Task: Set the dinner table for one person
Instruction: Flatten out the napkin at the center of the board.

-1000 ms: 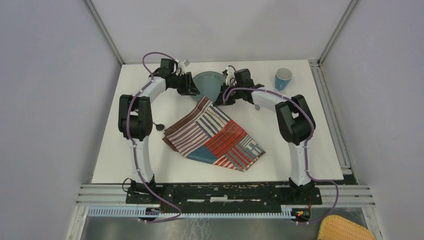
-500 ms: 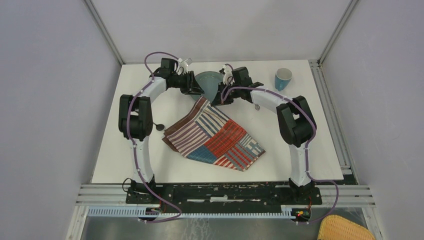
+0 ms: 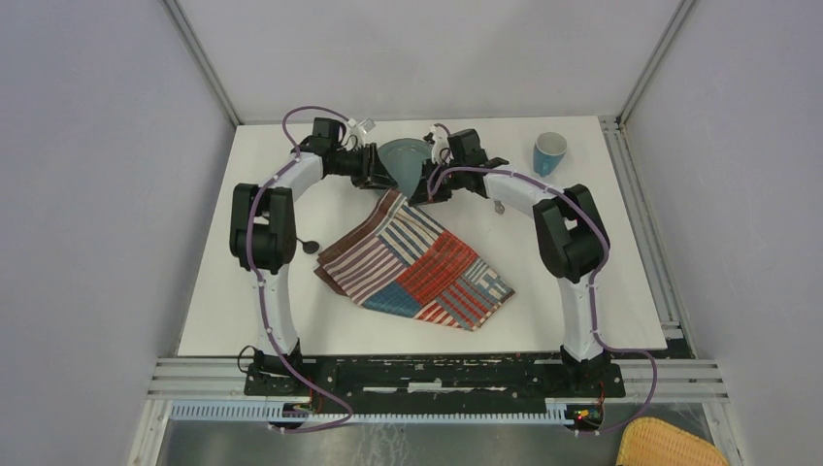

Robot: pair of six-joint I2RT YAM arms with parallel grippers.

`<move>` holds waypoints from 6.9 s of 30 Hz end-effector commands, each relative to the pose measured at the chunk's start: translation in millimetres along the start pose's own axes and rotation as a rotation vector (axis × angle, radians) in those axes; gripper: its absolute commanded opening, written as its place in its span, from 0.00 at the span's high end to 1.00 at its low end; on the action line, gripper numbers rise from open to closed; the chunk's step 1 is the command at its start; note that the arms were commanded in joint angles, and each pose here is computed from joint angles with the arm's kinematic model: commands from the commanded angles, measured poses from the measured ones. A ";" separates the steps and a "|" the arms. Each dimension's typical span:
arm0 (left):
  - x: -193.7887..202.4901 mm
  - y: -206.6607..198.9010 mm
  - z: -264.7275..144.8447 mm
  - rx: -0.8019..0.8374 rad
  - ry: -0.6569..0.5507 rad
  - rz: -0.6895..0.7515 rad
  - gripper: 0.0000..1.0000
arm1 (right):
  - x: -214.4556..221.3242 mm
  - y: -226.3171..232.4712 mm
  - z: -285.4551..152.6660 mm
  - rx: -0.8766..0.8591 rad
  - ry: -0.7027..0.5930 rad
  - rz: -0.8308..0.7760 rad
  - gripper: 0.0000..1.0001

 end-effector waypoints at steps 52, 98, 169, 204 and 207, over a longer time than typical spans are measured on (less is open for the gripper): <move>-13.9 -27.7 -19.6 -0.062 -0.065 0.126 0.98 | 59.8 34.2 -128.7 0.376 -0.275 0.095 0.61; -14.8 -15.8 -18.2 -0.092 -0.068 0.093 0.98 | 246.0 -24.9 -192.7 0.496 -0.518 0.662 0.59; -25.4 -14.1 -23.0 -0.195 -0.134 0.056 0.98 | 144.0 -53.2 -150.6 0.406 -0.502 0.561 1.00; -119.7 -89.1 -79.4 -0.324 -0.507 0.165 0.98 | -118.5 -29.8 -179.6 0.312 -0.627 0.235 1.00; -126.8 -96.4 -84.3 -0.314 -0.539 0.186 0.98 | -129.8 -32.0 -191.5 0.309 -0.654 0.223 1.00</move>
Point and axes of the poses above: each gripper's point midway between its finger pads, its own z axis out along the fingers, its own y axis along the line the jaws close on, x = y × z, the point moved 9 cm from there along -z, back along the fingers, and after that the axes turned 2 degrees about z, right-handed, at the moved point
